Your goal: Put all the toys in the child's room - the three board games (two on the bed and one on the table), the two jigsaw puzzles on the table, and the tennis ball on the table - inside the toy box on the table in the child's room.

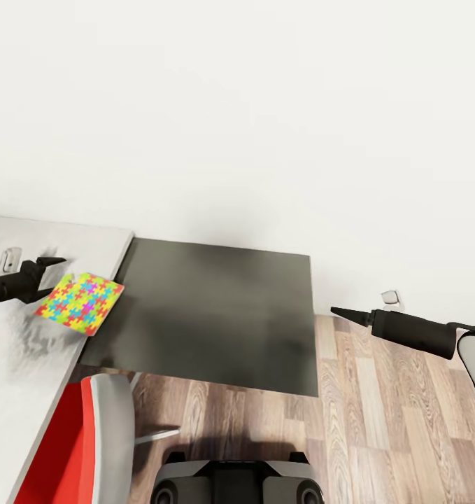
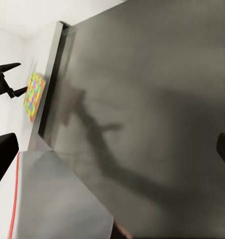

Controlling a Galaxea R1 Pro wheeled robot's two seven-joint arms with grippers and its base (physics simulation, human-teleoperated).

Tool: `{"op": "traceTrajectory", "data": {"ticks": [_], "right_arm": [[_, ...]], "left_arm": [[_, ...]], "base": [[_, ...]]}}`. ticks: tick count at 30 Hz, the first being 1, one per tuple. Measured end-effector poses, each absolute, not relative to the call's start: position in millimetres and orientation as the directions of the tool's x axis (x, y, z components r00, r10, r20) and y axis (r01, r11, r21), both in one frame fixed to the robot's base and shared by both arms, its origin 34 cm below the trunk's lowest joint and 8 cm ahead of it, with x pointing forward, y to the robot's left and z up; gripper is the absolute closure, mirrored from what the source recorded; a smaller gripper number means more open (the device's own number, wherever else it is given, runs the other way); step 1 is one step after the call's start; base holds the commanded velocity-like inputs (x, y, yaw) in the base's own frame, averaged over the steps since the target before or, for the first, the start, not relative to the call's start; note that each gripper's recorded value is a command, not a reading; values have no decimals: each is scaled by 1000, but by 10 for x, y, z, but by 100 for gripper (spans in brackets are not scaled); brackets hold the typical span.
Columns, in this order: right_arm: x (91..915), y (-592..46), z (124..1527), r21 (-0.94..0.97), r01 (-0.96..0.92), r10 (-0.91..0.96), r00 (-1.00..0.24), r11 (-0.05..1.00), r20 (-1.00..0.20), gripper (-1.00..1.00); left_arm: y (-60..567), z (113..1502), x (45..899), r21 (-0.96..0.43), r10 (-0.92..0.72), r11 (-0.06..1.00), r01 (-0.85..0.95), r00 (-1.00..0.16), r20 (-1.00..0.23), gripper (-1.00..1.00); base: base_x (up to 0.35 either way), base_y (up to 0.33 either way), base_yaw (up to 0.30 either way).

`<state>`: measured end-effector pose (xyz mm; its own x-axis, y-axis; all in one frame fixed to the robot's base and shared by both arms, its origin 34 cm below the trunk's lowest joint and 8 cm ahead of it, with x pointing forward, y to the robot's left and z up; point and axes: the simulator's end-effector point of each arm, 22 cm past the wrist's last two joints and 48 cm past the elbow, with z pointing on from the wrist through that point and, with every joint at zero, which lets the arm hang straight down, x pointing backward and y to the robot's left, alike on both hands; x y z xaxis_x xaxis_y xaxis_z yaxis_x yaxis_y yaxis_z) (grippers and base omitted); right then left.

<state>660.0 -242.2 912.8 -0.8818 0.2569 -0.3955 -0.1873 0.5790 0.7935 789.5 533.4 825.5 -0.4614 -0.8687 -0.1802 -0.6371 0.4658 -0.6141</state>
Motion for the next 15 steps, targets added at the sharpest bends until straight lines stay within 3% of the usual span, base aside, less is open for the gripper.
{"op": "traceTrajectory", "data": {"ticks": [15], "right_arm": [[6602,-2421,9120,793,-186,256,-882,579,-394,-100]], "left_arm": [[5164,8268,8014,-637,-866,462,-617,-470,-171,-100]], "base": [[0,0,-27]]}}
